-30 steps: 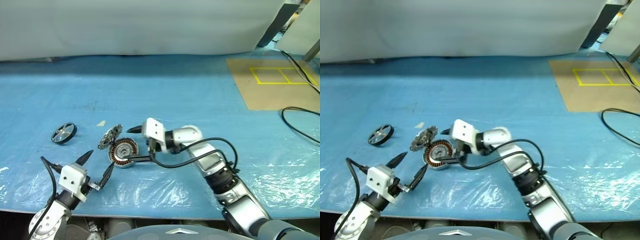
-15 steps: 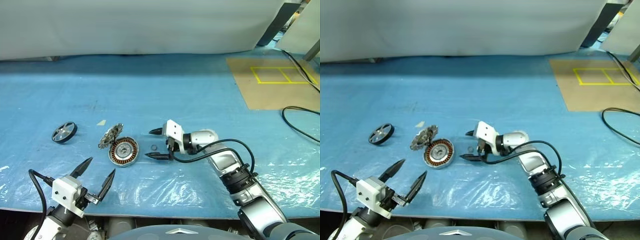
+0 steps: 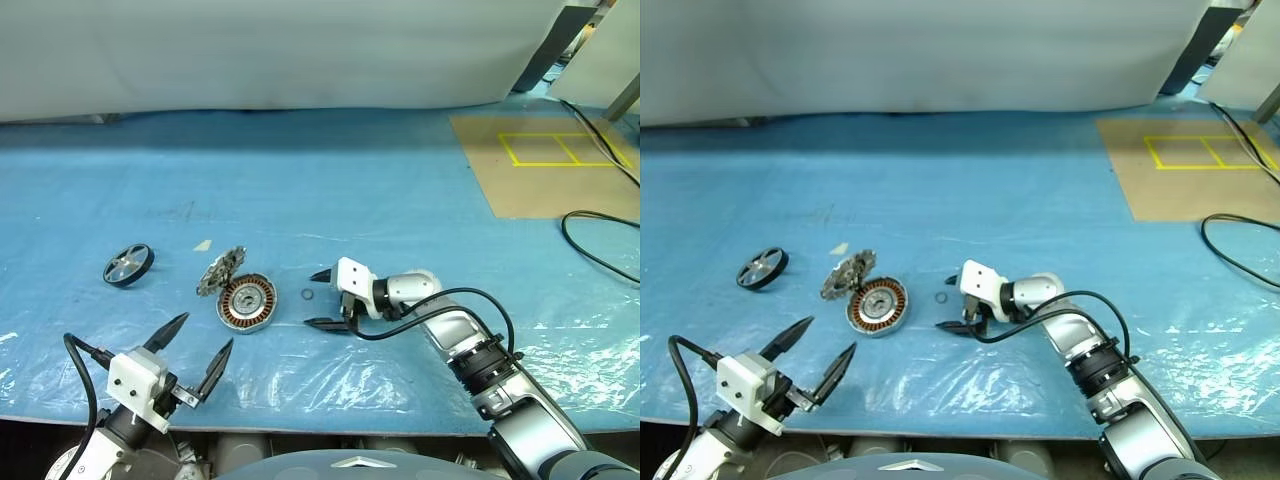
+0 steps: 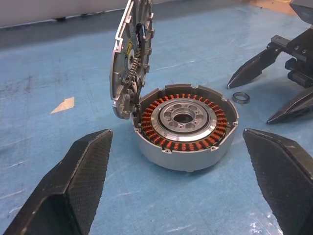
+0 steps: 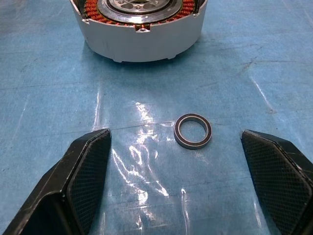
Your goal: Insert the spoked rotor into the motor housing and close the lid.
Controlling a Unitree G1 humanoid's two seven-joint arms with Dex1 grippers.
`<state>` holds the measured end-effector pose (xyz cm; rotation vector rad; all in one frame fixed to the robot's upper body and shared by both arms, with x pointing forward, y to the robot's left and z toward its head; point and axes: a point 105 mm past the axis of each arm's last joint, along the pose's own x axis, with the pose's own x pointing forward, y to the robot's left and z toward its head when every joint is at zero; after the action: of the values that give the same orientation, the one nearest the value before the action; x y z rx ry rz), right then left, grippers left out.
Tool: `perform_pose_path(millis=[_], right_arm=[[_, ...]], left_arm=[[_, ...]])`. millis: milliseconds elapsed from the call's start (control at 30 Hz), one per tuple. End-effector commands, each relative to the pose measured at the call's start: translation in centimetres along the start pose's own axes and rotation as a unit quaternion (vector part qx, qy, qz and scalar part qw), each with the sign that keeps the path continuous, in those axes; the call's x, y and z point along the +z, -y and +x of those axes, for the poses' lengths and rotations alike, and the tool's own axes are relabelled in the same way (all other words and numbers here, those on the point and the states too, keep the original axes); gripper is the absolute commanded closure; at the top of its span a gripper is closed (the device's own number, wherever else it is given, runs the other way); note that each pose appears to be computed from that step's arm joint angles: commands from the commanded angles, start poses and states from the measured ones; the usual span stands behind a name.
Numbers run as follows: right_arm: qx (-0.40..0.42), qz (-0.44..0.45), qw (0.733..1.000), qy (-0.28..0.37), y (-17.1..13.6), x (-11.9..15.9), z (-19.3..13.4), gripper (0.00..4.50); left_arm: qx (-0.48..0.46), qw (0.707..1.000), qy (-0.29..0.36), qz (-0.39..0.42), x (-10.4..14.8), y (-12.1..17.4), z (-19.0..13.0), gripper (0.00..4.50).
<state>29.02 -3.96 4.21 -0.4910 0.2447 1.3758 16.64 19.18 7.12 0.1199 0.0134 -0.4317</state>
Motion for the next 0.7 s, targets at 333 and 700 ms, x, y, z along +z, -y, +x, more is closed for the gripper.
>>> perform_pose_path(millis=[333, 700], right_arm=[[0.011, 0.03, 0.999, -0.027, -0.2, -1.8, 1.1, 2.57], [0.006, 0.041, 0.998, 0.037, 0.7, 1.0, 1.1, 3.92]], left_arm=[[-0.006, 1.0, 0.002, 0.013, 0.1, 0.1, 0.1, 0.0], [0.0, 1.0, 0.006, 0.023, 0.6, -0.4, 0.2, 0.0]])
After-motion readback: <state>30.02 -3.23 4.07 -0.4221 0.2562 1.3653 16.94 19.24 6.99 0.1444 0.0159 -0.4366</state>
